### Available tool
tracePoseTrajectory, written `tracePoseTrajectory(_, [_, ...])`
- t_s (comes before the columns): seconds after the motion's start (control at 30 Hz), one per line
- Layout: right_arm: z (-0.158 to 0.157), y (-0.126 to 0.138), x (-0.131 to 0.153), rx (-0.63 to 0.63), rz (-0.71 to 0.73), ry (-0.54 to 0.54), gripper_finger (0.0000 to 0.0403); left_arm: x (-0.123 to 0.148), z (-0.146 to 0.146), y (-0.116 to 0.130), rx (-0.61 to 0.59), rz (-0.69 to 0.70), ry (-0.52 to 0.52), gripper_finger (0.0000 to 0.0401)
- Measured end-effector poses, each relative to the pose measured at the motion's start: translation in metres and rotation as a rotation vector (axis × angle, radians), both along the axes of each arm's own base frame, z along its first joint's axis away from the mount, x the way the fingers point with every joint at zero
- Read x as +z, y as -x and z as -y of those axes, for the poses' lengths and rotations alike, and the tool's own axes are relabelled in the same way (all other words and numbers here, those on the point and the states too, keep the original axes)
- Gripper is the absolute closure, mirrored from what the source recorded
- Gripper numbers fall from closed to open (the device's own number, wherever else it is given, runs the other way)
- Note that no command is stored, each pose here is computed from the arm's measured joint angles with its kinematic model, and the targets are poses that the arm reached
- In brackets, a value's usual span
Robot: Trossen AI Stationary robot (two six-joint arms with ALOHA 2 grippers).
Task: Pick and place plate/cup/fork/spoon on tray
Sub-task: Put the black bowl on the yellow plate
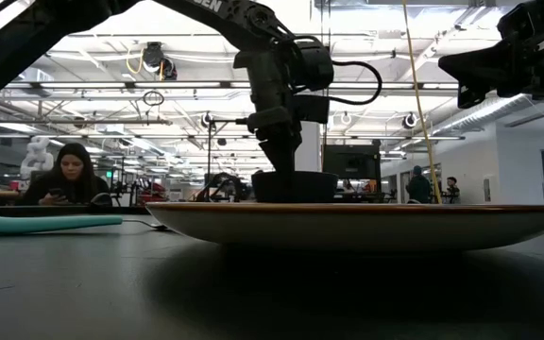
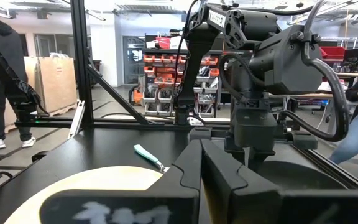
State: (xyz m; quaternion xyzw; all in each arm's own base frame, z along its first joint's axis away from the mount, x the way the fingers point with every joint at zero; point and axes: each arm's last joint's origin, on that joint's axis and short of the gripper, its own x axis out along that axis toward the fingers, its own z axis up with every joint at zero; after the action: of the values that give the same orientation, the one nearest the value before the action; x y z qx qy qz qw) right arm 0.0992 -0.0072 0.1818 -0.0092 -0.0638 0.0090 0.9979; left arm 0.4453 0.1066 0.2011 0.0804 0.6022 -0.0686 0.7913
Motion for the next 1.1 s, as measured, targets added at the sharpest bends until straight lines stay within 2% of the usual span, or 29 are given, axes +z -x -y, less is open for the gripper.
tracePoseTrajectory(0.17, [0.0,0.0,0.0,0.0,0.0,0.0,0.0403,0.001,0.001,0.001,0.006,-0.02,-0.064,0.0394])
tracePoseTrajectory(0.33, [0.0,0.0,0.0,0.0,0.0,0.0,0.0403,0.007,0.004,0.004,0.0,-0.025,-0.072,0.0393])
tracePoseTrajectory(0.77, [0.0,0.0,0.001,0.0,0.006,0.001,0.0403,0.063,0.028,0.016,-0.003,0.106,-0.087,0.0395])
tracePoseTrajectory(1.1, [0.0,0.0,0.001,0.0,0.006,-0.002,0.0403,0.064,0.042,0.015,-0.037,0.11,-0.084,0.0393])
